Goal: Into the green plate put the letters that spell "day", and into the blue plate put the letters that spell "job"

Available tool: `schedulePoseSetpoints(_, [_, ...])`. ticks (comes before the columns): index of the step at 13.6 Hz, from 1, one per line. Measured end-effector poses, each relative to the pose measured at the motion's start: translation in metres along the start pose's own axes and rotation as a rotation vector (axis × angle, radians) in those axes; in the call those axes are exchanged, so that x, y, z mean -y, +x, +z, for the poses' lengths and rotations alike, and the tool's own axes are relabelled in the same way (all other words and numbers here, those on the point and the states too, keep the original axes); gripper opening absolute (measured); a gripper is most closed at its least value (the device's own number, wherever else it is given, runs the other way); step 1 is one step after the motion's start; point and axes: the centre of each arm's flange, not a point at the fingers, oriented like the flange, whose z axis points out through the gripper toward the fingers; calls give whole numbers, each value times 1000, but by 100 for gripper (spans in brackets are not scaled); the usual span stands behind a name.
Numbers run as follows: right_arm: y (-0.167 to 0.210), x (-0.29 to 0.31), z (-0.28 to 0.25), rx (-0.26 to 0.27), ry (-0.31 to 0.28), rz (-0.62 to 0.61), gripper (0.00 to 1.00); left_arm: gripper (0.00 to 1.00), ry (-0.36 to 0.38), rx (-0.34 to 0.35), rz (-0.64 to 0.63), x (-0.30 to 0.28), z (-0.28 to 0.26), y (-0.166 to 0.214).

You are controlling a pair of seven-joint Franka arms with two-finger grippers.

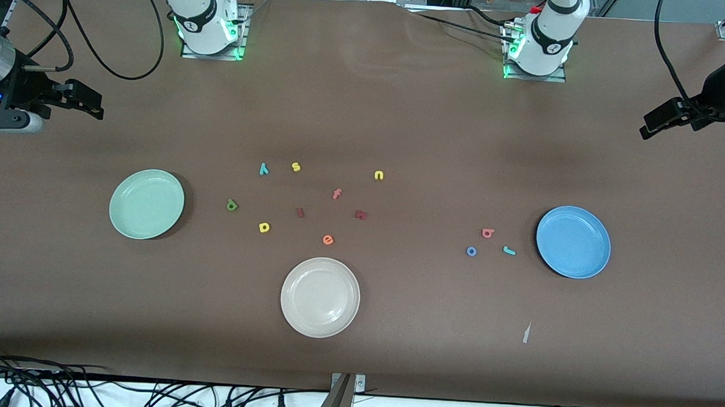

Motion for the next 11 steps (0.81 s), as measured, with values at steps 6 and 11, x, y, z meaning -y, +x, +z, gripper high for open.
schedulePoseSetpoints(6, [0, 0, 0, 0, 0, 0, 100, 100, 1, 5, 0, 0, 0, -1])
schedulePoseSetpoints(11, [0, 0, 0, 0, 0, 0, 100, 100, 1, 5, -1, 1, 0, -1])
